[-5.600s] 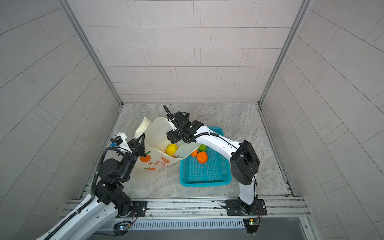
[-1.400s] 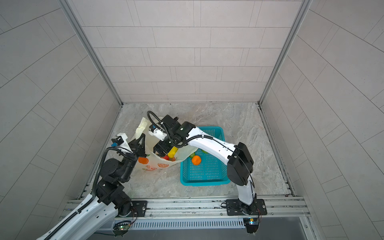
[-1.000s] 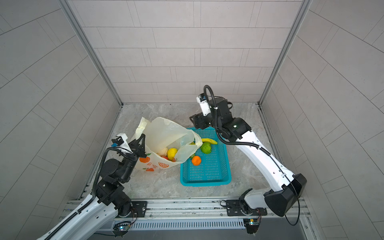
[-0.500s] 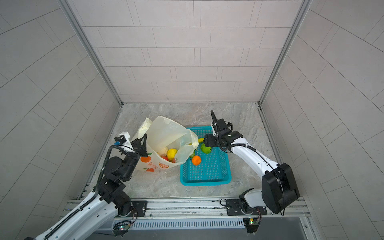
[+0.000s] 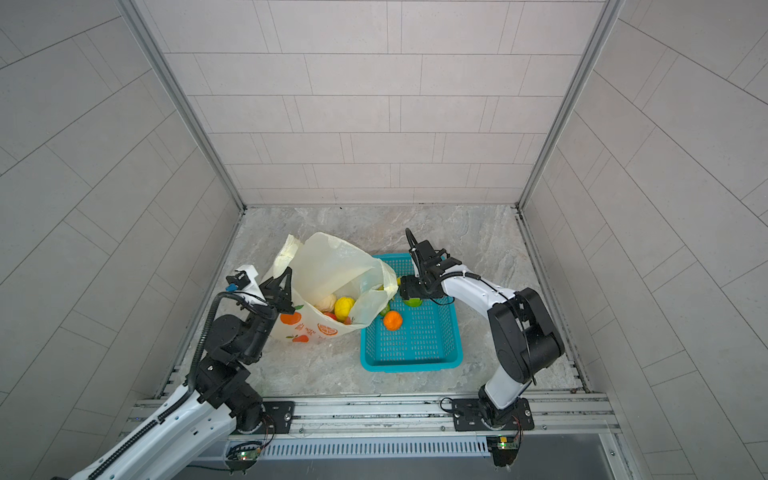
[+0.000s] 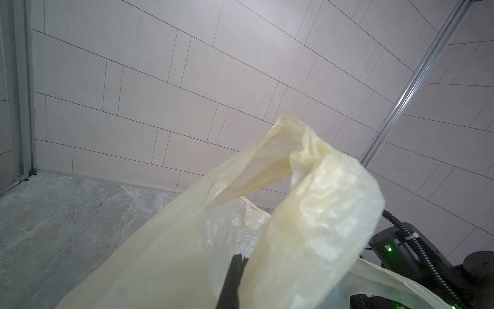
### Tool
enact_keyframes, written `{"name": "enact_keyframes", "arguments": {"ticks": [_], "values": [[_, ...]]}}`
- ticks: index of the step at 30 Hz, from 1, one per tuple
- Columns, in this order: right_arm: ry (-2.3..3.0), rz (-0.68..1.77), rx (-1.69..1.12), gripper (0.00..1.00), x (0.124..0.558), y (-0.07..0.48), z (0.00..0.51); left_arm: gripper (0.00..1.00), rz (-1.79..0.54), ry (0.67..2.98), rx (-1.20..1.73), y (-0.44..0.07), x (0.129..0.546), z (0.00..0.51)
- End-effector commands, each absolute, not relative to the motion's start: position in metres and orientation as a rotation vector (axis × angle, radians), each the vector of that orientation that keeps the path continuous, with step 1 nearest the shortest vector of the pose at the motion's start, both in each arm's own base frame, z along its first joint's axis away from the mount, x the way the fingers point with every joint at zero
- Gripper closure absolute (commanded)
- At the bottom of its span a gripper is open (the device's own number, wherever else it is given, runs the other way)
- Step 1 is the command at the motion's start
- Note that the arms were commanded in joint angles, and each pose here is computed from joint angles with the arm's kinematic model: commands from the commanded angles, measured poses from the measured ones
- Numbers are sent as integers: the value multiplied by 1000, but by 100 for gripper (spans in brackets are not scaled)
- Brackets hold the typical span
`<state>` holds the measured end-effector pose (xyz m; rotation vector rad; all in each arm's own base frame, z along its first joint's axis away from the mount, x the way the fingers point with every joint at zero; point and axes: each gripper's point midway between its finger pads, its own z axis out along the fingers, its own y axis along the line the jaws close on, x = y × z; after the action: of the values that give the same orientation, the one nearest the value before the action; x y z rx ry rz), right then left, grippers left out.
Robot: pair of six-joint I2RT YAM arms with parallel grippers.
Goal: Place the fruits into the plastic bag
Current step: 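Lower the right gripper onto the green custard apple and grasp it, then carry the green custard apple into the bag and release it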
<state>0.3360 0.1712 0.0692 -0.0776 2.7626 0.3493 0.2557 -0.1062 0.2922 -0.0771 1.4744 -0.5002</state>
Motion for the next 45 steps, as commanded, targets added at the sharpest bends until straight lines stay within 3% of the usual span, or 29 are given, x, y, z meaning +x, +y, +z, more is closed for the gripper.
{"name": "enact_keyframes", "arguments": {"ticks": [1, 9, 13, 22, 25, 29, 37, 45], "values": [[2764, 348, -69, 23, 338, 174, 65, 100, -497, 1457, -79, -105, 254, 295], [2745, 331, -58, 44, 340, 171, 69, 100, -497, 1457, -80, -105, 254, 295], [2688, 295, -57, 49, 344, 165, 95, 100, -502, 1455, -79, -105, 254, 295], [2320, 301, -156, 53, 369, 167, 243, 100, -508, 1456, -78, -106, 254, 294], [2149, 378, -273, 53, 367, 197, 294, 100, -509, 1456, -79, -106, 254, 294], [2068, 525, -474, 53, 349, 257, 326, 100, -509, 1457, -79, -106, 254, 293], [2123, 711, -788, 50, 317, 362, 284, 100, -511, 1454, -81, -105, 253, 294], [2268, 759, -769, 48, 343, 405, 225, 100, -515, 1452, -85, -105, 252, 294]]}}
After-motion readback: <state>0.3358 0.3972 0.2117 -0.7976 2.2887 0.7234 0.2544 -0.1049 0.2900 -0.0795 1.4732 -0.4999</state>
